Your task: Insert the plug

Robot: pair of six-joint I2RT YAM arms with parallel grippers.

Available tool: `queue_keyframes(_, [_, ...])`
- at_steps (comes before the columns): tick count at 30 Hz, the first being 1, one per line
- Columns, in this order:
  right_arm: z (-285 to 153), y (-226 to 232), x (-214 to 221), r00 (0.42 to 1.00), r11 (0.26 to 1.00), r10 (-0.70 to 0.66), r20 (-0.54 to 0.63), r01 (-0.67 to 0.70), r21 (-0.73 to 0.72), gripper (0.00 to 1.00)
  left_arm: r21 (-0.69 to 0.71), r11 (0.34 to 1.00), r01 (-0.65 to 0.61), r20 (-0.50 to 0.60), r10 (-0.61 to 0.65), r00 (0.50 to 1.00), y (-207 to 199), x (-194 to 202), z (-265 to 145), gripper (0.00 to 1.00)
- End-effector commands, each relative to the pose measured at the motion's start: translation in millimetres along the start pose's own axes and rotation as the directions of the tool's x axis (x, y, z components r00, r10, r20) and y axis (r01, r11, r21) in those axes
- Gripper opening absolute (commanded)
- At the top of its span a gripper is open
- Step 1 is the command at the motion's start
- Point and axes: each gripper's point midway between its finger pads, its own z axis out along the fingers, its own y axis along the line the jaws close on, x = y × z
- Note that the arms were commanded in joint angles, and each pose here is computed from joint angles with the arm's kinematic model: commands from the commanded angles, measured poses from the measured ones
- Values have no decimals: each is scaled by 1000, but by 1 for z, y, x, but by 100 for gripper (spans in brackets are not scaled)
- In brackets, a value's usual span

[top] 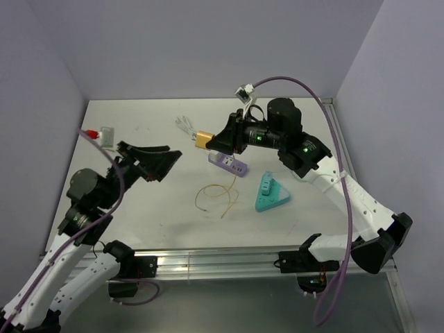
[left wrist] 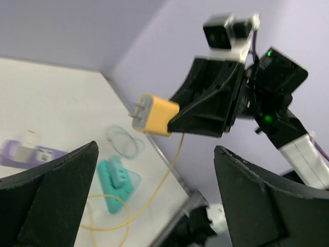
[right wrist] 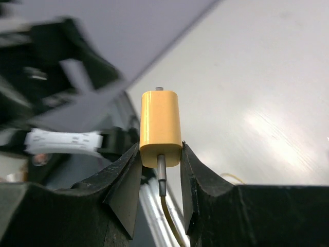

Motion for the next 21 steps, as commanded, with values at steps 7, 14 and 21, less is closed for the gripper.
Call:
queue_keyframes(7, [-37, -117, 47, 939, 825, -3, -345, 197, 530, 0, -276, 949, -152, 170, 204, 964, 28, -45, -48, 100])
queue_keyframes(14, [-36, -179, 77, 851, 703, 42, -524, 347, 621, 0, -276, 944, -179, 148, 226, 963, 30, -39, -48, 99])
queue_keyframes(21, [-11, -226, 70, 767, 622, -16, -641, 509, 595, 0, -295, 935, -197, 130, 243, 961, 36, -35, -47, 99])
